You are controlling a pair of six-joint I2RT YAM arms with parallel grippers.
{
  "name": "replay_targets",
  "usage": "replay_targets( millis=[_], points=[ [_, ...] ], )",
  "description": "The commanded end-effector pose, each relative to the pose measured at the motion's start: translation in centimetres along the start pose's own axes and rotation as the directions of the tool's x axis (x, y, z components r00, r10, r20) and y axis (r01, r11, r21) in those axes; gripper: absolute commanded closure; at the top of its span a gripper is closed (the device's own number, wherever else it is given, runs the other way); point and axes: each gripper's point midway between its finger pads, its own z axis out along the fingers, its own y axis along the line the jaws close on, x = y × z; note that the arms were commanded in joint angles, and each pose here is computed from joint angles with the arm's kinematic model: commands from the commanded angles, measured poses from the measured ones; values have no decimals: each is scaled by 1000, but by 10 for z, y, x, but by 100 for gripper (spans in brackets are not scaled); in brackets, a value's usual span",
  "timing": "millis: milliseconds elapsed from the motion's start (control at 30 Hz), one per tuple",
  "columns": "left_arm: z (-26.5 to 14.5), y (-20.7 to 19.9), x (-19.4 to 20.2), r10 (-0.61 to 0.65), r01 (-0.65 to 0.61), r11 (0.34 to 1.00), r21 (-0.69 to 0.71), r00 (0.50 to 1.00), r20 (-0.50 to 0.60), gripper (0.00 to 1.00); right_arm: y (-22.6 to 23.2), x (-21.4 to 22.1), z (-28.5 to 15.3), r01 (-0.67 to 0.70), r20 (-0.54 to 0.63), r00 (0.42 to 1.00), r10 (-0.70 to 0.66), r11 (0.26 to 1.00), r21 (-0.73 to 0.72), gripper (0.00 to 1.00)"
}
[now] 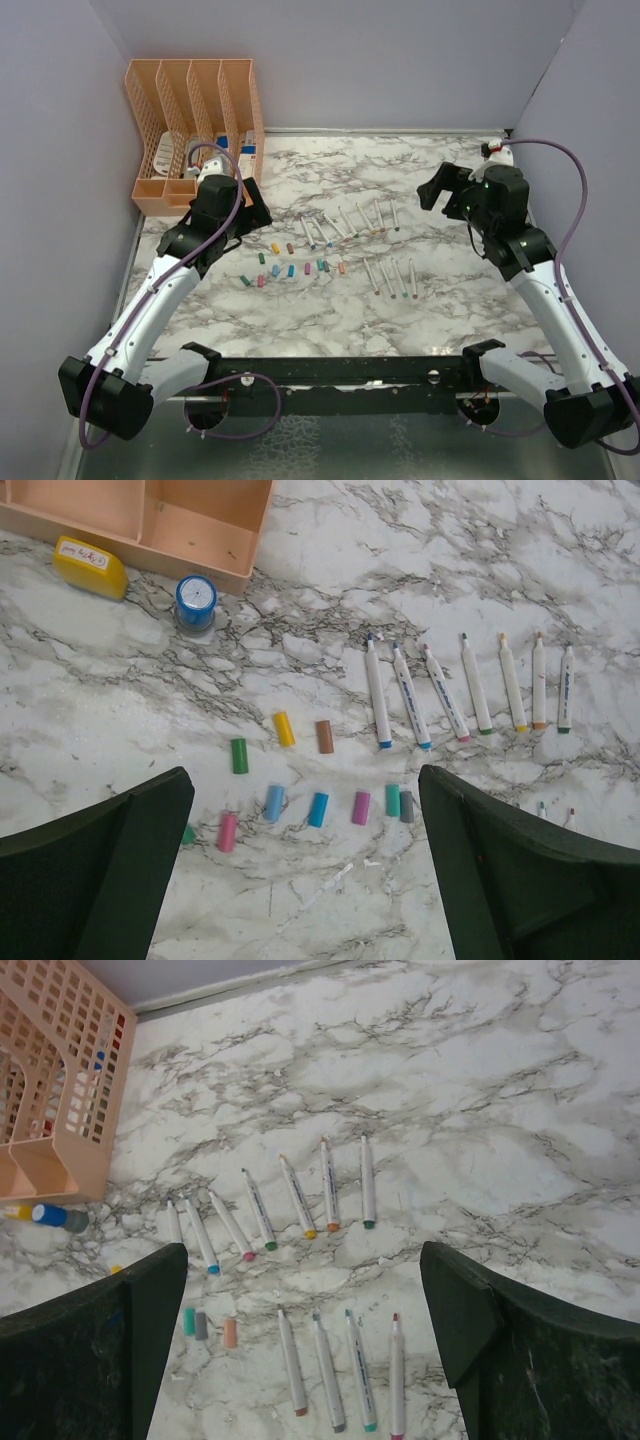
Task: Open the pen caps
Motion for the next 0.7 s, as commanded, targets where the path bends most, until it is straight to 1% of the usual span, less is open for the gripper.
replay_targets(
  millis=[0, 300, 533, 667],
  points=[
    [-9, -3, -13, -17, 17, 1000, 8, 1000, 25, 1, -5, 3, 1, -8, -3, 1000, 8, 1000, 19, 1],
    [-6, 0, -8, -17, 17, 1000, -5, 1000, 11, 1, -9, 8, 7, 6, -7, 1000, -6, 1000, 30, 1],
    [1, 1, -12, 13, -12, 1000, -16, 999, 37, 1, -5, 5, 15, 19, -3, 1000, -19, 1000, 14, 1],
    [2, -1, -17, 29, -28, 999, -16, 998, 48, 1, -7, 1, 18, 36, -1, 999, -36, 999, 33, 1]
  ],
)
